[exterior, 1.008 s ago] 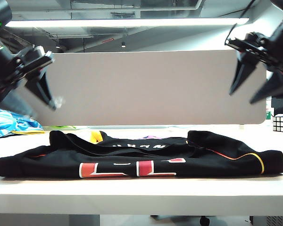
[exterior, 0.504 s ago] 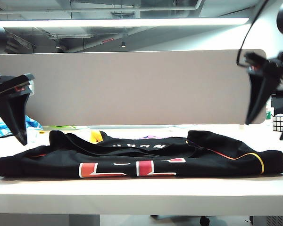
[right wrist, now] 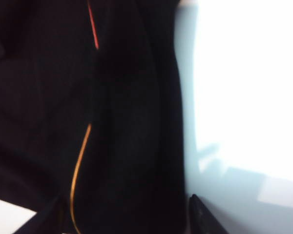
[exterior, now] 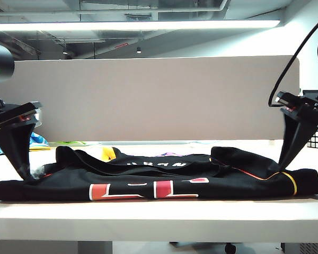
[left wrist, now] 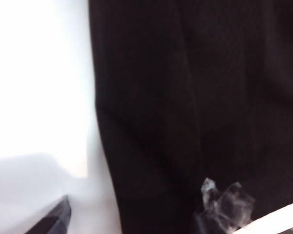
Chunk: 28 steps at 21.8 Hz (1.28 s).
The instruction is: Fold the bottom side of the basketball jersey horizontally towards the center, about one-third of the way, and then fold the bottom of the basketball jersey up towards the top, creating a neat rectangle.
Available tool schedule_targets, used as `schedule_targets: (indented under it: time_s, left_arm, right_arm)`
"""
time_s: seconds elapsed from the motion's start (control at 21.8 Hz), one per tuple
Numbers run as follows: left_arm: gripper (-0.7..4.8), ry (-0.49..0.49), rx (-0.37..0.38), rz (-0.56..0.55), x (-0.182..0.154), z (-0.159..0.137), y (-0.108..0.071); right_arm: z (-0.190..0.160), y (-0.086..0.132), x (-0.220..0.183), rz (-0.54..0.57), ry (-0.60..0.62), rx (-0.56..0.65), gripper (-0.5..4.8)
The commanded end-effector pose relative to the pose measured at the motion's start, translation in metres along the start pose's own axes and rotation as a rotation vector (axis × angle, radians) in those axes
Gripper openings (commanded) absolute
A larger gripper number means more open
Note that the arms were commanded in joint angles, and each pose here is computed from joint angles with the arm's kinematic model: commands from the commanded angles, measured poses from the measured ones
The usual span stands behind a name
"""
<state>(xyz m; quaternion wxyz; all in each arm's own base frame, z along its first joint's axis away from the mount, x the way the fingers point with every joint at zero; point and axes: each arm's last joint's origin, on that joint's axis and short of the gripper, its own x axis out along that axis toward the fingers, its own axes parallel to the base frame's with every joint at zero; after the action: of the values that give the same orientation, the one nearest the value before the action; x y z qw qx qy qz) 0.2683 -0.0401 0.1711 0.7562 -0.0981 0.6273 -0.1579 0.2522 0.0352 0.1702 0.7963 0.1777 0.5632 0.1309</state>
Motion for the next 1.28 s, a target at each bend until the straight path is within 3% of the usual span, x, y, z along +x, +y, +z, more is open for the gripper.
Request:
schedule_targets:
  time_s: [0.05,0.23,0.32,0.37,0.41,0.46,0.5,0.6,0.78,0.96,1.05,1.28]
  left_arm:
    - [3.18,0.048,-0.017,-0.058,0.014,-0.001,0.004]
    - [3.14,0.068,-0.025,-0.056,0.016,-0.004,0.004]
    - [2.37,0.077,-0.024,-0.057,0.017,-0.005,0.004]
    - [1.42,0.086,-0.024,-0.083,0.019,-0.007,0.004]
    - [0.80,0.086,-0.026,-0.133,0.022,-0.010,0.004]
    - [0.43,0.086,-0.026,-0.169,0.025,-0.013,0.004]
    - [-0.05,0.086,-0.028,-0.200,0.030,-0.018,0.005]
    - [-0.06,0.120,-0.043,-0.199,0.034,-0.029,0.007]
    - [-0.06,0.107,-0.044,-0.201,0.014,-0.043,0.001]
    - [-0.06,-0.033,0.009,-0.237,-0.046,-0.067,-0.020]
    - [-0.06,-0.208,0.030,-0.243,-0.074,-0.076,-0.029]
    - [-0.06,-0.542,0.017,-0.261,-0.083,-0.036,-0.032]
  right_arm:
    - [0.004,-0.001,0.008,0.040,0.002,0.020,3.37]
    - [0.003,-0.004,0.015,0.035,0.029,0.030,3.28]
    - [0.003,-0.004,0.014,0.038,0.027,0.028,2.55]
    - [0.003,-0.004,0.014,0.038,0.030,0.025,2.02]
    - [0.003,-0.004,0.014,0.039,0.030,0.022,1.46]
    - [0.003,-0.004,0.014,0.039,0.029,0.021,1.23]
    - [0.003,-0.003,0.014,0.043,0.028,0.013,0.62]
    - [0.001,-0.001,0.010,0.090,0.042,-0.004,-0.09]
    - [-0.010,0.010,-0.021,0.110,0.031,-0.048,-0.08]
    - [-0.036,0.026,-0.074,0.126,-0.044,-0.102,-0.08]
    - [-0.044,0.032,-0.097,0.122,-0.162,-0.128,-0.08]
    - [-0.006,0.039,-0.098,0.110,-0.420,-0.132,-0.08]
